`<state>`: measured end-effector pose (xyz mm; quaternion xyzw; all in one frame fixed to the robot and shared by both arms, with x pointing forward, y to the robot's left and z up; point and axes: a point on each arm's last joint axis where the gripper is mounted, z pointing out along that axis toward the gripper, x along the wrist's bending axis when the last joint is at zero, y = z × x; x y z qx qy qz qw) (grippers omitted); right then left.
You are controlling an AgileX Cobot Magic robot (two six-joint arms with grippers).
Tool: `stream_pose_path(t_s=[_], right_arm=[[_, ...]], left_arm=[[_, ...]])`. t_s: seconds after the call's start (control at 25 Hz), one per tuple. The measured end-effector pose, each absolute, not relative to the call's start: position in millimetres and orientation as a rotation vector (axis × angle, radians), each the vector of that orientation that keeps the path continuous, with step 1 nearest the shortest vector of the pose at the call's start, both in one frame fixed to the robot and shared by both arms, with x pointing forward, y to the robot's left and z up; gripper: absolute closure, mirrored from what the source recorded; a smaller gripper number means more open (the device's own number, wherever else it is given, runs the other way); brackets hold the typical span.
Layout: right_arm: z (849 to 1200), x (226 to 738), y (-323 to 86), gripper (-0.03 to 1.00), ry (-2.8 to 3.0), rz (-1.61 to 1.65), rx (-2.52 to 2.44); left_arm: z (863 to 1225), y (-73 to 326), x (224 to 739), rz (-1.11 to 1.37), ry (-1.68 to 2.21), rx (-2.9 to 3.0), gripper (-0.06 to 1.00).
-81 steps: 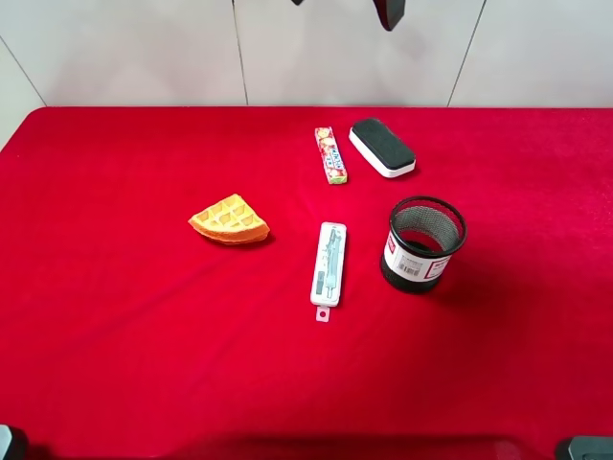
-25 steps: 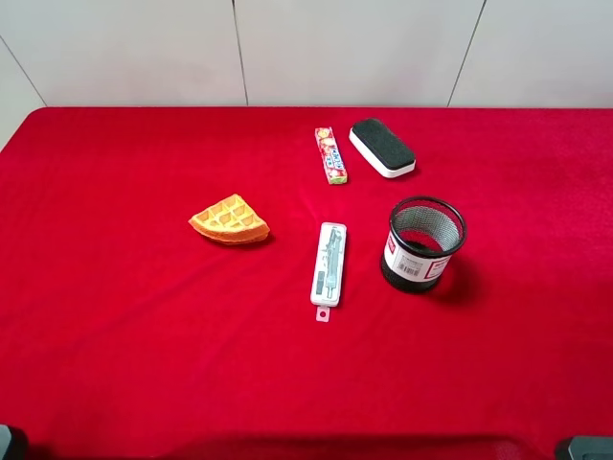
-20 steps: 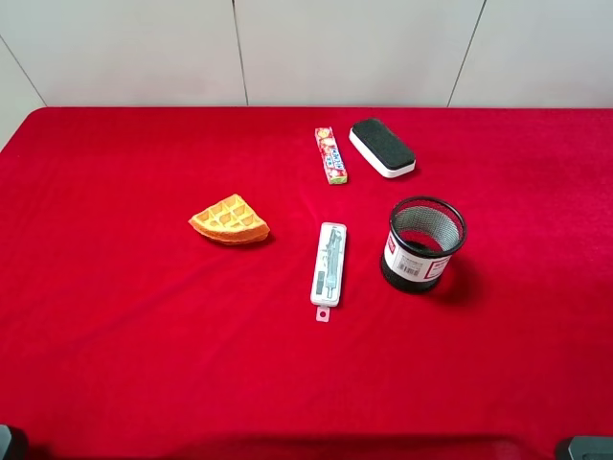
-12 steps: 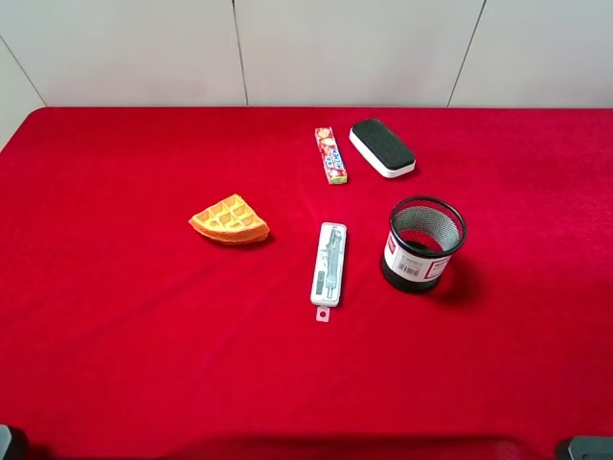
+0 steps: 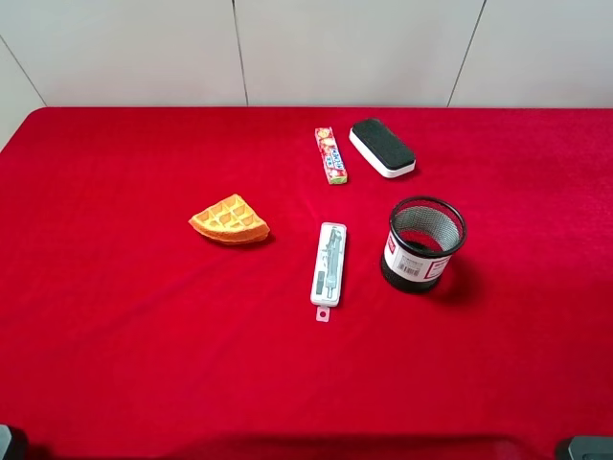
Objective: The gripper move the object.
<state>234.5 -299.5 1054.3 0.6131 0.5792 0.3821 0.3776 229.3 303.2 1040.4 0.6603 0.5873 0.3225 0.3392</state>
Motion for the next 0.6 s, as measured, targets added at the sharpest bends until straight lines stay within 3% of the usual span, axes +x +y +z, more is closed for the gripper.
stream_pose_path(t_s=[0.6], right_arm=[[1054.3,234.5,-299.5,0.27,1.481,0.977,1.567]], left_arm=[[1040.4,303.2,229.3,0.840,1.528,1.720,-0.05]])
